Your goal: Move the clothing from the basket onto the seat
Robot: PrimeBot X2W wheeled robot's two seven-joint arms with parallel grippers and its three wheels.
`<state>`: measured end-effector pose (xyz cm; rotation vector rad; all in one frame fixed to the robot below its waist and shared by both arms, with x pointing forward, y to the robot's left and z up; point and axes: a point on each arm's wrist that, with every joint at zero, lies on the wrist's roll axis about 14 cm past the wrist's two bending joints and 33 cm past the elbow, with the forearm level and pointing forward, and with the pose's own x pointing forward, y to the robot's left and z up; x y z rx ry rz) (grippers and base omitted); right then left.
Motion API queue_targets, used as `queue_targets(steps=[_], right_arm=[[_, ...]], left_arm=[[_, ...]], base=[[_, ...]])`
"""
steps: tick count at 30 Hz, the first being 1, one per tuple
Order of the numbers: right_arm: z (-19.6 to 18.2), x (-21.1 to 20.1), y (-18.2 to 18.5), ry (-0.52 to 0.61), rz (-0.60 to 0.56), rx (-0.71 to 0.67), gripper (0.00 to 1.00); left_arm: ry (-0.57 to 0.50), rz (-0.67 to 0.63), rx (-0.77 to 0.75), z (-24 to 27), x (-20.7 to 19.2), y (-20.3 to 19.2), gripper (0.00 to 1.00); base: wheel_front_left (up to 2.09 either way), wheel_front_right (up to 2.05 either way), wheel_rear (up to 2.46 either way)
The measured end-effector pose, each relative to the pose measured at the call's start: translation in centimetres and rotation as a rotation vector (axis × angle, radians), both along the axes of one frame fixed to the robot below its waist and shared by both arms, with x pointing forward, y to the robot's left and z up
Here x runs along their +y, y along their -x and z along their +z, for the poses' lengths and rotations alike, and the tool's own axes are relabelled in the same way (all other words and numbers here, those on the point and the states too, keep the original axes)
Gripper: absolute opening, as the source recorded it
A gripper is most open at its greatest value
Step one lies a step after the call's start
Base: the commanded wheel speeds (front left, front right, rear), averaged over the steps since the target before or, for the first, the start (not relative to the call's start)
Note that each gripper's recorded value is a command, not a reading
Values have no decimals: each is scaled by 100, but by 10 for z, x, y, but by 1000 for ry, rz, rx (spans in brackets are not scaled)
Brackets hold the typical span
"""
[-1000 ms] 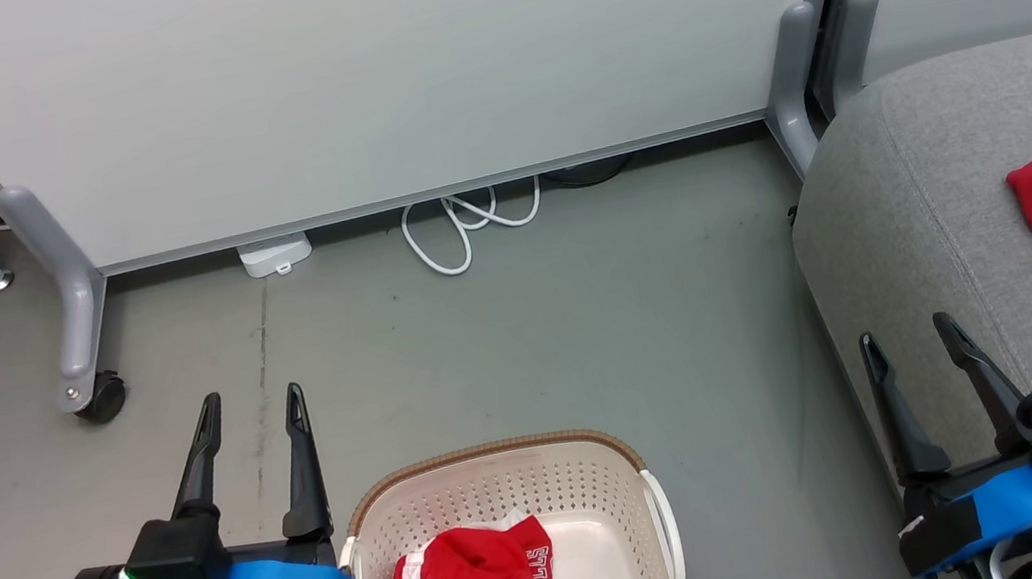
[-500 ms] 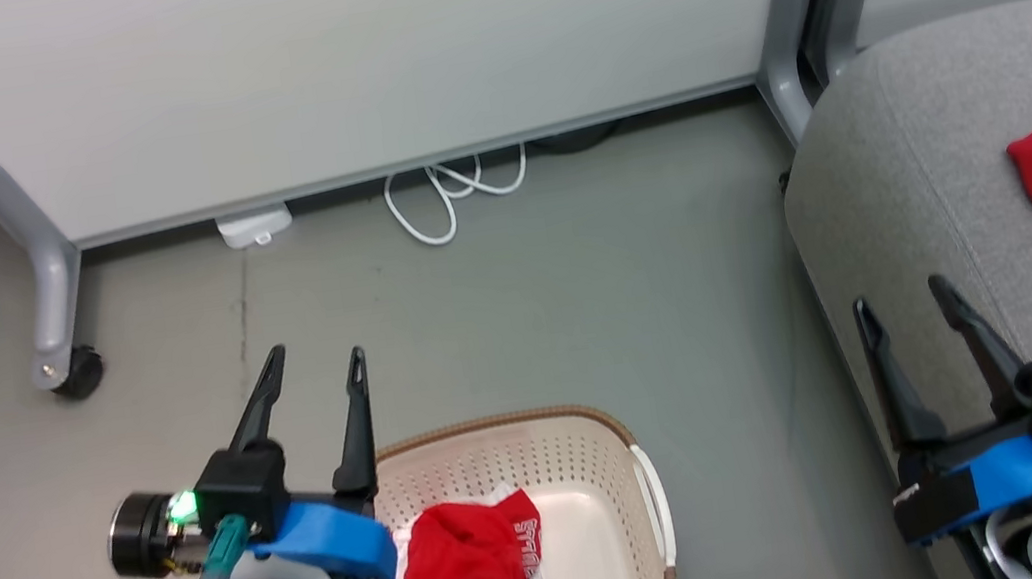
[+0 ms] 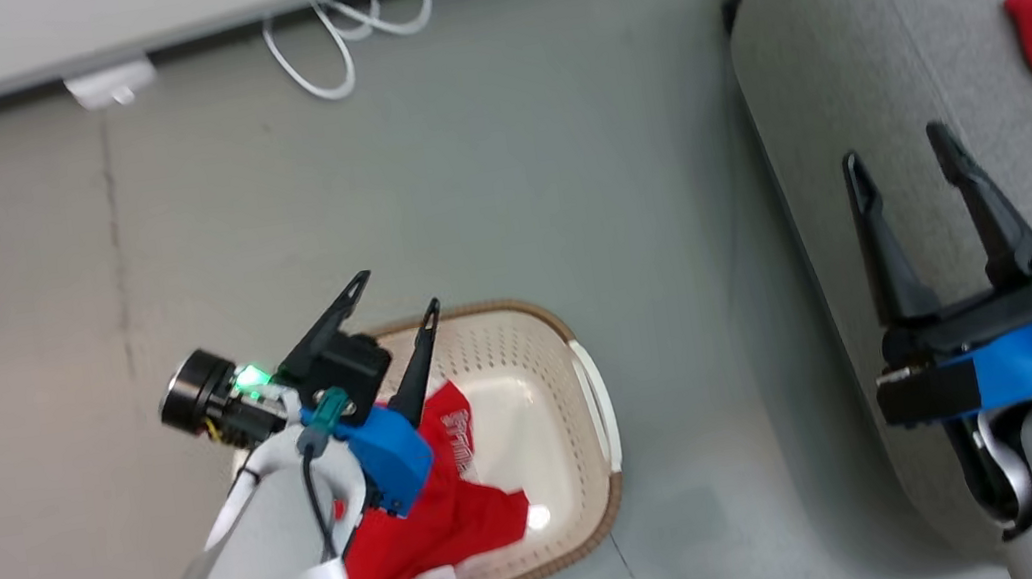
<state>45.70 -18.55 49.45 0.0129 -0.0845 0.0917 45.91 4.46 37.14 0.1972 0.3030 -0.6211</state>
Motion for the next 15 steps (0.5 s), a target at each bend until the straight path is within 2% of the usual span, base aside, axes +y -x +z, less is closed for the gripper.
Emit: queue_targets(steps=[8, 15], right_arm=[[-32, -14, -25, 23, -31, 53, 100], [-62, -20, -43, 43, -44, 95, 100]], left_arm=[[-142, -189, 180, -84, -24, 2, 100], [-262, -312, 342, -156, -27, 21, 100]], base=[[0, 0, 0], [0, 0, 0]])
